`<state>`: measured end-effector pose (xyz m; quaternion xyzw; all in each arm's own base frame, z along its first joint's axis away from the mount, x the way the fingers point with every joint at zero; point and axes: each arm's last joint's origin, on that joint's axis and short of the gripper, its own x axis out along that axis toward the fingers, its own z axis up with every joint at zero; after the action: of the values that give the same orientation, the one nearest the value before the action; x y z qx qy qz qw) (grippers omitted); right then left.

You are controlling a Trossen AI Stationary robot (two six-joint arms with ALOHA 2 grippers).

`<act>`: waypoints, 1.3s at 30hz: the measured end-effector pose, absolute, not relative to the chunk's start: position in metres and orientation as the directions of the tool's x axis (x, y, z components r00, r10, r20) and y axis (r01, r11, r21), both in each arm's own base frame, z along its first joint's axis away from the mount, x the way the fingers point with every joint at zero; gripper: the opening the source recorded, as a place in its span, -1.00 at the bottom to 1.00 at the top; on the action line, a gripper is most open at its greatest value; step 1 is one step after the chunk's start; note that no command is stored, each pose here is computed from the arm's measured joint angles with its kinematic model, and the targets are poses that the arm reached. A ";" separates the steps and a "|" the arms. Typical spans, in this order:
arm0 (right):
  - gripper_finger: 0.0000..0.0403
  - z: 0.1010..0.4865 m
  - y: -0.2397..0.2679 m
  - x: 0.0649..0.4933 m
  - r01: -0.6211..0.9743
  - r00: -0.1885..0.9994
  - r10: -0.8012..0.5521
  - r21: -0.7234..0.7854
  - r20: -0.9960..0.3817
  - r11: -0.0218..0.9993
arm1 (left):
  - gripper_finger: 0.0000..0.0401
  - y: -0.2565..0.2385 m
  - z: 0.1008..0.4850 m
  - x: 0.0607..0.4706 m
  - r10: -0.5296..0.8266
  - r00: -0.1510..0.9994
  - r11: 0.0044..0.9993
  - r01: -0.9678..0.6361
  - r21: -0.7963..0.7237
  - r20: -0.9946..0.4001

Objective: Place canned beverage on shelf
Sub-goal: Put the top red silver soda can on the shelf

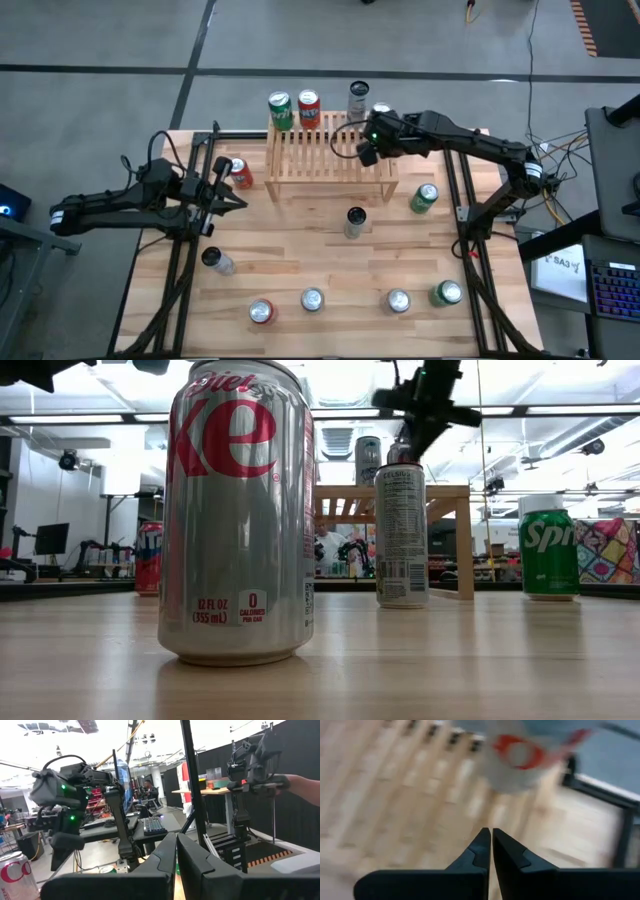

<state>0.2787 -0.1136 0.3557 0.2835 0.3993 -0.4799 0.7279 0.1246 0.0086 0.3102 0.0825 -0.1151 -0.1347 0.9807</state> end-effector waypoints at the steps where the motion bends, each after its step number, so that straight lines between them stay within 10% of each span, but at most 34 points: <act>1: -0.96 0.355 -0.114 0.277 0.931 0.193 -0.490 0.002 -0.850 0.364 | -1.00 0.009 0.310 0.125 -0.283 0.937 0.950 0.245 0.193 0.204; 39: -0.96 0.355 -0.140 0.281 0.929 0.255 -0.514 0.060 -0.819 0.366 | -1.00 0.009 0.310 0.125 -0.283 0.937 0.950 0.245 0.193 0.204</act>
<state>0.2811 -0.1398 0.3554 0.2823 0.3671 -0.4874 0.7403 0.1247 0.0087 0.3102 0.0827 -0.1152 -0.1345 0.9807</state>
